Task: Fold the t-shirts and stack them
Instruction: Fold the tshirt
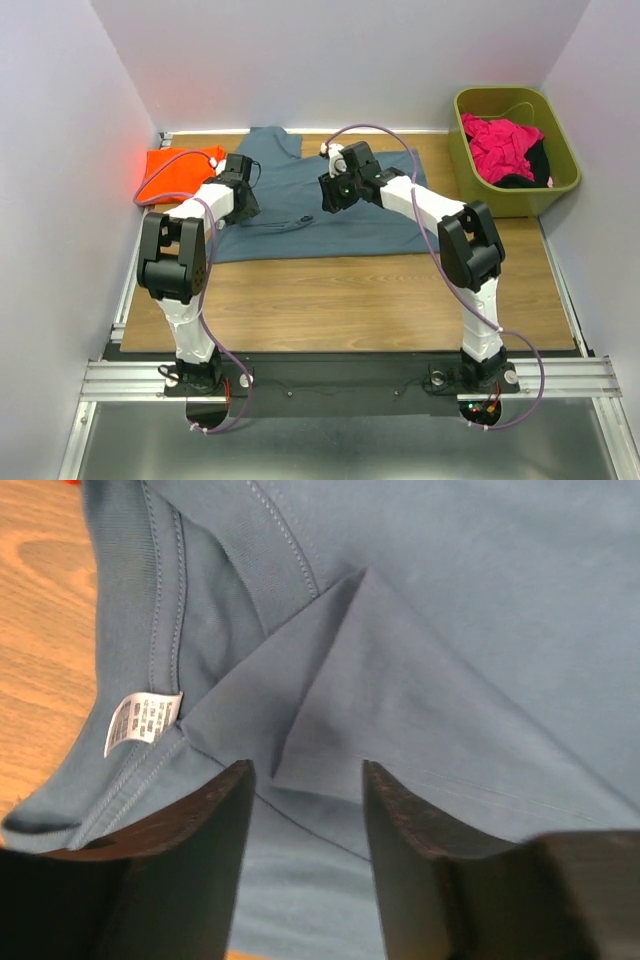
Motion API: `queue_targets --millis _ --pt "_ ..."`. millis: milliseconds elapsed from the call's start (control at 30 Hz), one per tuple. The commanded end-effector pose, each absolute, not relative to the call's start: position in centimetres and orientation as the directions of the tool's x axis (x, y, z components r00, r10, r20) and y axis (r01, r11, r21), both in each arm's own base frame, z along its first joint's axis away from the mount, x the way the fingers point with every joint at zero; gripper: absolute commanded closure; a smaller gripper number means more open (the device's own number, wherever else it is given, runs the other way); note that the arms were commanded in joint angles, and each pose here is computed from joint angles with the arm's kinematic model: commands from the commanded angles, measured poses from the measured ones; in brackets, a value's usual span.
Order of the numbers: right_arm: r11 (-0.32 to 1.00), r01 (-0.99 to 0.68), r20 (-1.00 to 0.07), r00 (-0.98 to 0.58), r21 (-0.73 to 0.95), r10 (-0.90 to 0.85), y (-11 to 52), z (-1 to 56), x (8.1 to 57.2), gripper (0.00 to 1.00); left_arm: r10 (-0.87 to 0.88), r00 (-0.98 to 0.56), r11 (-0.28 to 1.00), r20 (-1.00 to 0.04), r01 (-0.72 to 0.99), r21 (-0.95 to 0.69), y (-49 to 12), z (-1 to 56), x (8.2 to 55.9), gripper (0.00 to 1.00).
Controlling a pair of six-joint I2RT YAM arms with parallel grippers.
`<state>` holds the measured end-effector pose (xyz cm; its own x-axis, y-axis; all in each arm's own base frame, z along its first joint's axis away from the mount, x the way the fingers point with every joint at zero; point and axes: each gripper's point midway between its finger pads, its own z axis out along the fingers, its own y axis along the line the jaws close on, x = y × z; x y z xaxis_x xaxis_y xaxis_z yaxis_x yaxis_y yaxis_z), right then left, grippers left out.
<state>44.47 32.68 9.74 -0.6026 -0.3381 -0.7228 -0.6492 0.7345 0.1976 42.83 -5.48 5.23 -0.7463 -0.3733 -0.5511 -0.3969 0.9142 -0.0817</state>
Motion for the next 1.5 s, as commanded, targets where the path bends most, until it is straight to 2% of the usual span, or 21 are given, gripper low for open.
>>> queue_targets --millis 0,233,333,367,433,600,867,1467 --pt "0.681 -0.715 -0.79 -0.506 0.158 -0.347 35.0 12.5 45.5 0.54 -0.353 -0.737 0.92 -0.576 -0.384 -0.073 -5.2 6.2 44.0 0.44" --pt "0.653 -0.741 -0.791 -0.49 0.158 -0.365 37.1 11.4 45.9 0.55 -0.344 -0.764 0.927 -0.546 -0.367 -0.072 -5.7 4.8 43.9 0.54" --pt "0.637 -0.754 -0.791 -0.483 0.158 -0.375 38.2 10.8 45.9 0.55 -0.346 -0.762 0.927 -0.547 -0.368 -0.074 -5.7 4.7 44.1 0.62" --pt "0.633 -0.758 -0.791 -0.48 0.158 -0.378 38.4 10.8 45.9 0.55 -0.348 -0.759 0.926 -0.55 -0.369 -0.076 -5.7 4.9 44.2 0.68" --pt "0.622 -0.767 -0.793 -0.475 0.159 -0.382 39.0 10.6 45.8 0.55 -0.349 -0.753 0.926 -0.559 -0.369 -0.08 -5.7 5.3 44.5 0.74" --pt "0.609 -0.777 -0.789 -0.471 0.16 -0.394 39.7 9.7 45.8 0.55 -0.354 -0.736 0.923 -0.577 -0.376 -0.088 -5.6 6.4 45.2 0.84" --pt "0.565 -0.806 -0.793 -0.456 0.176 -0.404 40.6 9.4 45.5 0.59 -0.361 -0.714 0.92 -0.6 -0.377 -0.104 -5.7 8.0 46.7 0.86" --pt "0.562 -0.809 -0.784 -0.458 0.172 -0.419 40.8 7.9 45.9 0.64 -0.389 -0.69 0.913 -0.61 -0.378 -0.155 -5.7 9.5 49.1 0.87"
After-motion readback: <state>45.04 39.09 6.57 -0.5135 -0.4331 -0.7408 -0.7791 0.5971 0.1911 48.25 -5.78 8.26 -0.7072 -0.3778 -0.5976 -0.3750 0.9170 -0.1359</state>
